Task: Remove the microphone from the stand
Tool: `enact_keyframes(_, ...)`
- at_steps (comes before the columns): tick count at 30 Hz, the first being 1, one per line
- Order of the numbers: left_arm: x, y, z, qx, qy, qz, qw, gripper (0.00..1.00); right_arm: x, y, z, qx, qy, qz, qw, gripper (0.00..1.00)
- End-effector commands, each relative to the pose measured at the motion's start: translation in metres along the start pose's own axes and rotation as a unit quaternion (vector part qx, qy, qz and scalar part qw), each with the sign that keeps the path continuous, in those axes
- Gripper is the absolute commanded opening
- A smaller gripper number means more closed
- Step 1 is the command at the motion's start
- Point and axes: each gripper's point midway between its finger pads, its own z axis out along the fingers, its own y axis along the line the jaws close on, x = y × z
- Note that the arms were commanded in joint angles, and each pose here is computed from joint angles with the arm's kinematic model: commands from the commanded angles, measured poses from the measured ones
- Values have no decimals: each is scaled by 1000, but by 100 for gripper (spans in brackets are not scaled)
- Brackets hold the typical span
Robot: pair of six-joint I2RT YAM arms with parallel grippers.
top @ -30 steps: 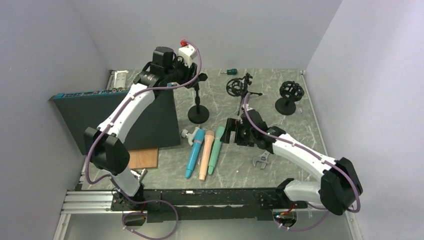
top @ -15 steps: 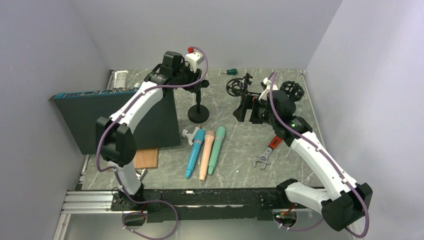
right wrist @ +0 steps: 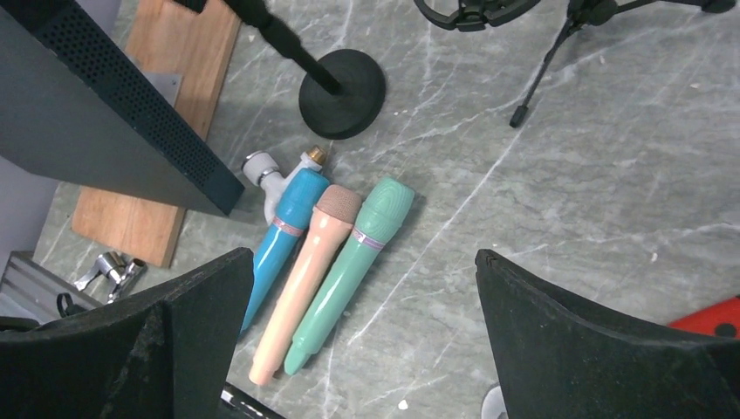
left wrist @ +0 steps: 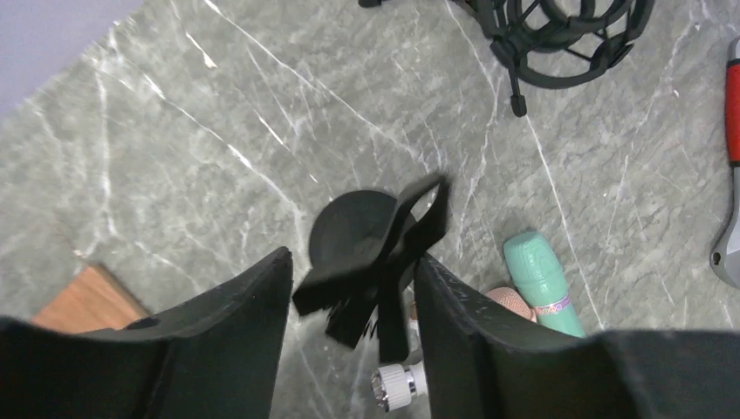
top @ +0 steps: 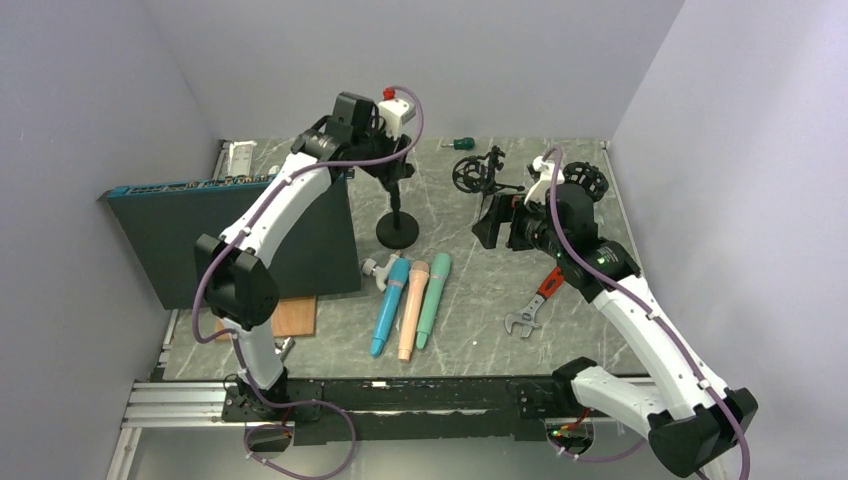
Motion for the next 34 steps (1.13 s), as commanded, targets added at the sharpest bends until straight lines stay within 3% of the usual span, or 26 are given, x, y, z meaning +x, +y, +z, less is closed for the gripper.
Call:
enact_keyframes(1,-62,-1,-50,-19,-47,14,999,72,-26,-5,-16,37,-25,-10,999,100)
enact_keyframes(3,-80,-4,-71,-19,-62,20,998,98,-34,-13,-20,65,-34,-4,997,100)
enact_keyframes(4,-87,-7,-83,-19,-73,21,997,99,-38,-17,-25,80,-38,-2,996,100)
enact_keyframes(10,-112,-34,-172,-3,-158,10,987,99,-64,-32,-79,149,-93,5,984,100)
enact_keyframes(12,-109,-49,-223,-1,-201,2,980,99,-72,-35,-103,160,-122,2,979,100)
enact_keyframes(22,-48,-100,-402,6,-390,-46,920,100,-104,-32,-227,160,-277,-9,947,100)
enact_keyframes(28,-41,-102,-444,-11,-448,-49,893,99,-119,-27,-262,154,-324,-5,933,100)
enact_keyframes(34,-45,-101,-460,-20,-459,-58,886,100,-124,-25,-283,148,-346,20,926,100)
